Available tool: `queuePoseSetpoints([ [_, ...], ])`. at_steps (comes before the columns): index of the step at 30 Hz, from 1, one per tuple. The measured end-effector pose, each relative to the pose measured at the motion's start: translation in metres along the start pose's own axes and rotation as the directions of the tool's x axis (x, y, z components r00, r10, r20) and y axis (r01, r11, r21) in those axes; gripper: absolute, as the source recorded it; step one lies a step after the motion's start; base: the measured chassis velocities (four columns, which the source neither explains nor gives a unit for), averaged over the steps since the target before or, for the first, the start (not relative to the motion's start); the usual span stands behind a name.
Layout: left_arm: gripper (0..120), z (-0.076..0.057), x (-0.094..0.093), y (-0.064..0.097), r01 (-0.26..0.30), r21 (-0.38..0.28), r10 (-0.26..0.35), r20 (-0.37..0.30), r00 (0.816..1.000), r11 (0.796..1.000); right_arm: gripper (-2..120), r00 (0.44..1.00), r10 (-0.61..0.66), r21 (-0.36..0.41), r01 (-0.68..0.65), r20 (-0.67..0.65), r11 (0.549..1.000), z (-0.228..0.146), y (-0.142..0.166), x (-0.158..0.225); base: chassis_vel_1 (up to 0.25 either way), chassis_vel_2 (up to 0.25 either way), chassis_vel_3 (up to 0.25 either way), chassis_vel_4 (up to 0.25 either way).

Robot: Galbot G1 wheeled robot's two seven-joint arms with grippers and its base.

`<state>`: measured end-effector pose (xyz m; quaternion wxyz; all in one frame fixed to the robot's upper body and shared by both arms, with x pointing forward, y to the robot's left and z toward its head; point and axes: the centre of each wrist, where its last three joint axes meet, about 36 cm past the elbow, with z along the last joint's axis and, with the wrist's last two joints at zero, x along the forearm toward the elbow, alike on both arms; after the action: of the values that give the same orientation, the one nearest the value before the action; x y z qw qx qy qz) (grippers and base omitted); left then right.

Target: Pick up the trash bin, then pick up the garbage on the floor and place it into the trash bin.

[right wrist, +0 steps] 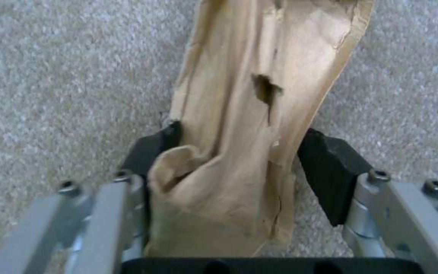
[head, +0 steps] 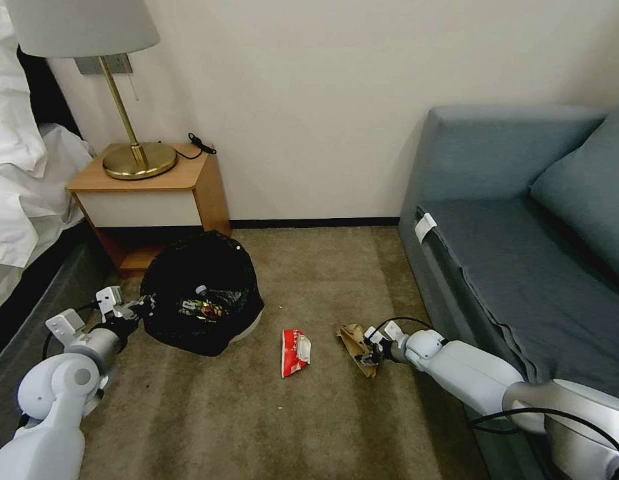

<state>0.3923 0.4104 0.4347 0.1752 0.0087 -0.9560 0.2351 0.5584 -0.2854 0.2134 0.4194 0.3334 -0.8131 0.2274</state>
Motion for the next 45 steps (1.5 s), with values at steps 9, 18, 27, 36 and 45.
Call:
queuePoseSetpoints([
  [9, 4, -0.001, 0.002, -0.003, -0.007, -0.003, 0.007, 0.004, 1.000, 1.000, 25, 1.000, 0.024, -0.008, -0.024, -0.003, 1.000, 0.008, -0.006, 0.007, 0.000, 0.000, 0.000, 0.000],
  [18, 4, 0.002, 0.003, -0.005, -0.012, -0.003, 0.012, -0.006, 1.000, 1.000, 0, 0.996, 0.081, -0.027, -0.080, 0.032, 0.996, 0.009, -0.016, 0.023, 0.000, 0.000, 0.000, 0.000],
  [27, 4, 0.007, 0.001, -0.003, -0.008, -0.001, 0.008, -0.025, 1.000, 1.000, 0, 0.961, 0.207, -0.053, -0.200, 0.184, 0.978, -0.032, -0.040, 0.057, 0.000, 0.000, 0.000, 0.000],
  [36, 4, 0.016, -0.002, -0.002, -0.010, 0.005, 0.011, -0.054, 0.999, 1.000, 0, 0.869, 0.295, -0.109, -0.274, 0.397, 0.955, -0.105, -0.047, 0.121, 0.000, 0.000, 0.000, 0.000],
  [45, 4, 0.023, -0.003, 0.002, -0.005, 0.003, 0.005, -0.080, 0.997, 1.000, 0, 0.794, 0.298, -0.114, -0.281, 0.530, 0.953, -0.147, -0.035, 0.169, 0.000, 0.000, 0.000, 0.000],
])
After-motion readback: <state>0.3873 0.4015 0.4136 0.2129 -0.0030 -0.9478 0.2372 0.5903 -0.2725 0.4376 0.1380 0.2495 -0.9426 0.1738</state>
